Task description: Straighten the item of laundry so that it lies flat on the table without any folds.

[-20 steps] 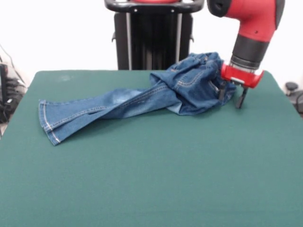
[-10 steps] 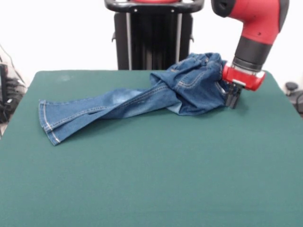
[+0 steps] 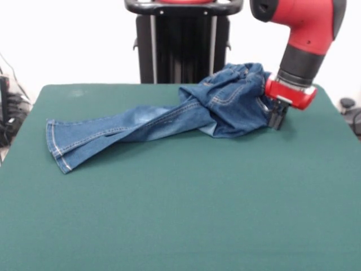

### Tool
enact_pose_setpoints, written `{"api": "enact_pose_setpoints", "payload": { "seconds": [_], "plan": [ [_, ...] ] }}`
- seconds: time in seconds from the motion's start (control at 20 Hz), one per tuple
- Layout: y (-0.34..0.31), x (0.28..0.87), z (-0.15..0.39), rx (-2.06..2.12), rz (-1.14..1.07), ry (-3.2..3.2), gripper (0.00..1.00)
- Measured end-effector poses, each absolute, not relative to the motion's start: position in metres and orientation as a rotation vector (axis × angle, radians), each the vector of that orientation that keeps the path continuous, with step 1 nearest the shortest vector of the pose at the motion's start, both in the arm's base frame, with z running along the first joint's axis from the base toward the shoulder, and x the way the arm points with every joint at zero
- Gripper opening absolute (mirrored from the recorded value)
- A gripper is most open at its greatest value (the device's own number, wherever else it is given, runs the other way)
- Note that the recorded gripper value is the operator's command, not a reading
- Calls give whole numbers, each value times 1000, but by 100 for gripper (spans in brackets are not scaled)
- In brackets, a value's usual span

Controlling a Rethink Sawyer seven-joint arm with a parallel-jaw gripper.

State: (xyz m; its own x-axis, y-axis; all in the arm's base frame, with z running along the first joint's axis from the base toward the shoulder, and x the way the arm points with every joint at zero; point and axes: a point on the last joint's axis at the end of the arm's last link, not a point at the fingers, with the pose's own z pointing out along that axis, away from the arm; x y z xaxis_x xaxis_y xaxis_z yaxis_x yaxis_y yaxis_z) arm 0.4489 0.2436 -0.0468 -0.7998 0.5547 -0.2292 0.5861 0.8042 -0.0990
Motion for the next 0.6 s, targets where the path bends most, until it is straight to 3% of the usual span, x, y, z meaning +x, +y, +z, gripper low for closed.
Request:
{"api": "enact_pose_setpoints", "payload": {
  "seconds": [0.45,0.5,0.6],
  "plan": [
    [229,472,-35,1068,-217,2824,0],
    [227,480,-26,1078,-205,2811,100],
    [227,482,-24,1077,-204,2807,100]
  ]
}}
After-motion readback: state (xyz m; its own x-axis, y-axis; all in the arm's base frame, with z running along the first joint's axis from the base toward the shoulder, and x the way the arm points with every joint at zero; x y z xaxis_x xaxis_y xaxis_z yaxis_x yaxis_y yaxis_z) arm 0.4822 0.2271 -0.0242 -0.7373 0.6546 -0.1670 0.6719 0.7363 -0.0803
